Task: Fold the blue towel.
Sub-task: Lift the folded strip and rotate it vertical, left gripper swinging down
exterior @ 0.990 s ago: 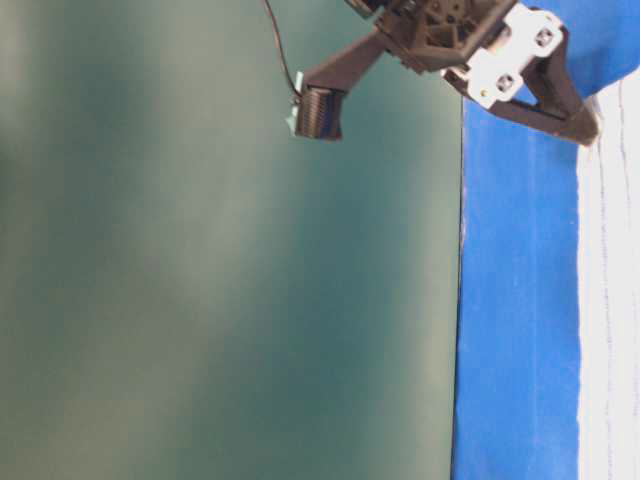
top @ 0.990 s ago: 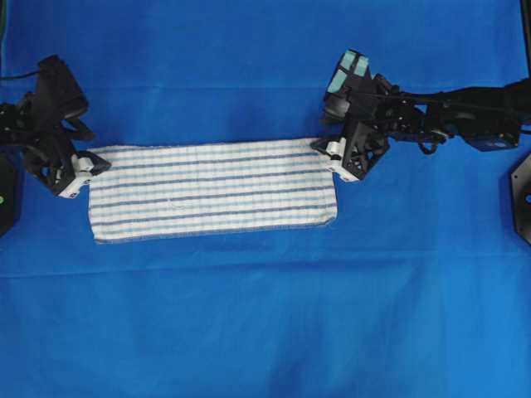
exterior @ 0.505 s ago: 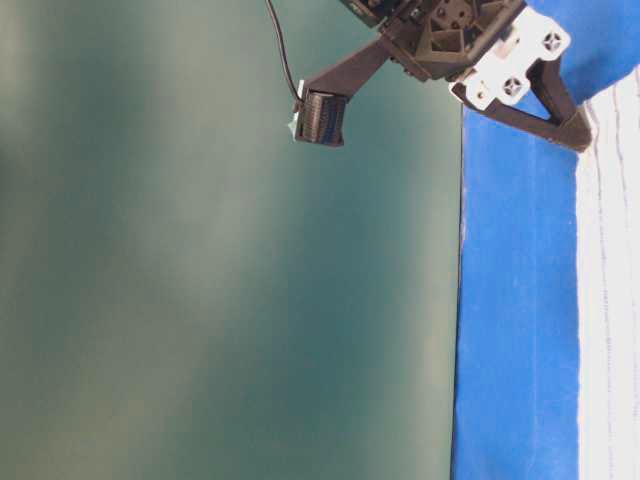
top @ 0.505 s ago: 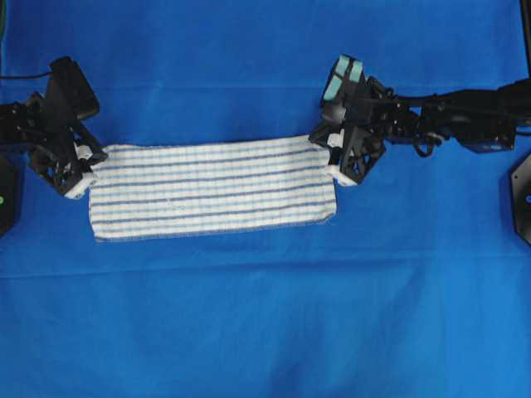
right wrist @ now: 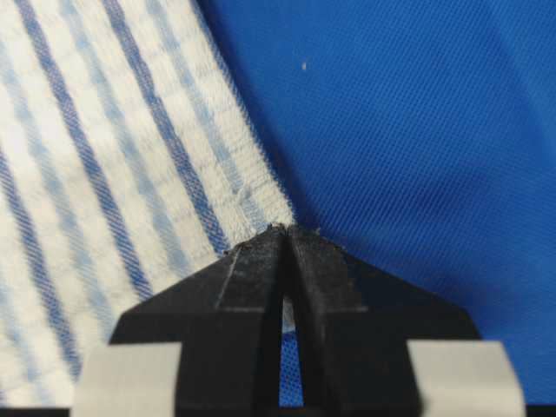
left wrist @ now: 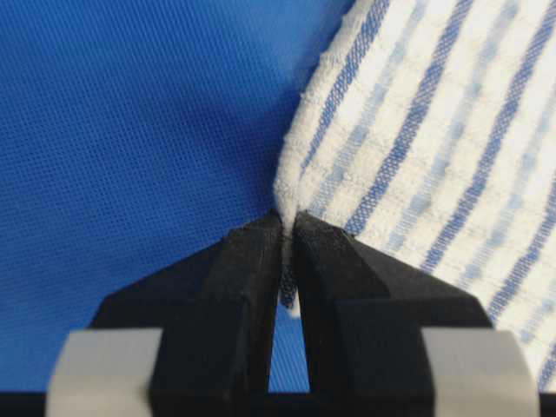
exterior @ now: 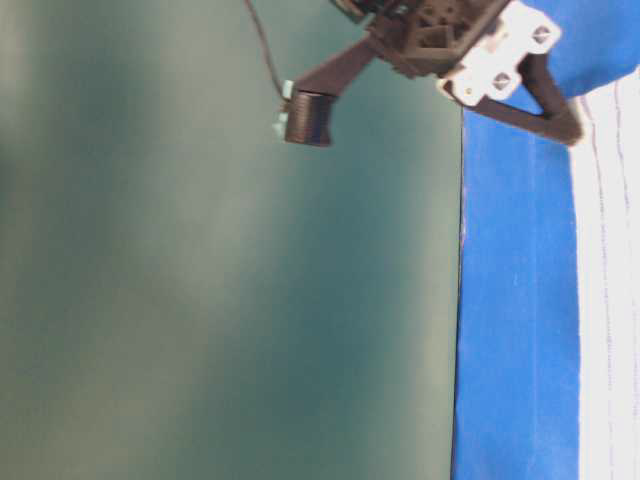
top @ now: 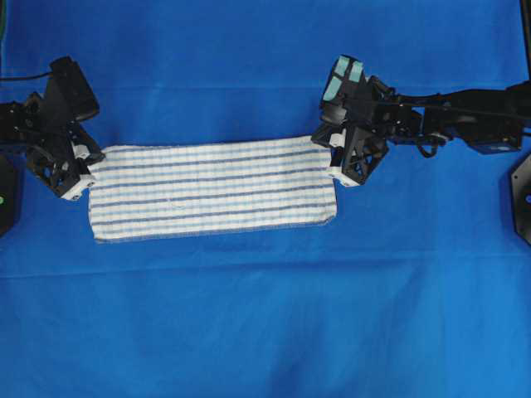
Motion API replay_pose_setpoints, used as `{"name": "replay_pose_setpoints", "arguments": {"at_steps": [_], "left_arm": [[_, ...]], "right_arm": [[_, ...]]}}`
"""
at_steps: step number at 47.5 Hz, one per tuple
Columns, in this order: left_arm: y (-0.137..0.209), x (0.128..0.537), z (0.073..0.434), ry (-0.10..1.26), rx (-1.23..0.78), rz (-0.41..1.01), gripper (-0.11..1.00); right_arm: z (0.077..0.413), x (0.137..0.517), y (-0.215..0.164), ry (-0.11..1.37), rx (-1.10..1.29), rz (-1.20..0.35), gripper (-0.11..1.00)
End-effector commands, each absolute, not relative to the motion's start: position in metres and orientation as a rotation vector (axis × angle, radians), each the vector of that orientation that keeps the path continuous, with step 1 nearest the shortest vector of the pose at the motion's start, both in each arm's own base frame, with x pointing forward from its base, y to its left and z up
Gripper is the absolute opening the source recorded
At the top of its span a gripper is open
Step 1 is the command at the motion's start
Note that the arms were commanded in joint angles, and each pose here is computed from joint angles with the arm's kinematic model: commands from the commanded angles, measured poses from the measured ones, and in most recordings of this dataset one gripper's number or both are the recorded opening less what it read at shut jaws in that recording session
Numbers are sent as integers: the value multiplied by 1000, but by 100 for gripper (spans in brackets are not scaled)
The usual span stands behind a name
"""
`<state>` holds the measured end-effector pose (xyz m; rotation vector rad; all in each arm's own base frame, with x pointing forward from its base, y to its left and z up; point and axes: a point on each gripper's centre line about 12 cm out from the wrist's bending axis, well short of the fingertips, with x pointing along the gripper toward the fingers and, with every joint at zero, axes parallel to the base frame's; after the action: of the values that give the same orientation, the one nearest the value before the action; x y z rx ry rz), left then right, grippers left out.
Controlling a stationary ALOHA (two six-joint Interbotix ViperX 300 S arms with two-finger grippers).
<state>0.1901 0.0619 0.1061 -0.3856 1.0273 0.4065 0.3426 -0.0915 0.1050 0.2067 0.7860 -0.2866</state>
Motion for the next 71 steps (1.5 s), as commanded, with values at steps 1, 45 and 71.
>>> {"name": "replay_pose_setpoints", "arguments": {"at_steps": [1,45,71], "left_arm": [[63,196,129,968,-378,400,2],[14,213,197,596,-413,187,2],[-38,330,210,553,-352,-3,2]], "right_arm": [[135,346,-92,717,200,-286,2],[218,340,-128,537,209,-382,2],[241,356,-204,471,167,-521,2]]}}
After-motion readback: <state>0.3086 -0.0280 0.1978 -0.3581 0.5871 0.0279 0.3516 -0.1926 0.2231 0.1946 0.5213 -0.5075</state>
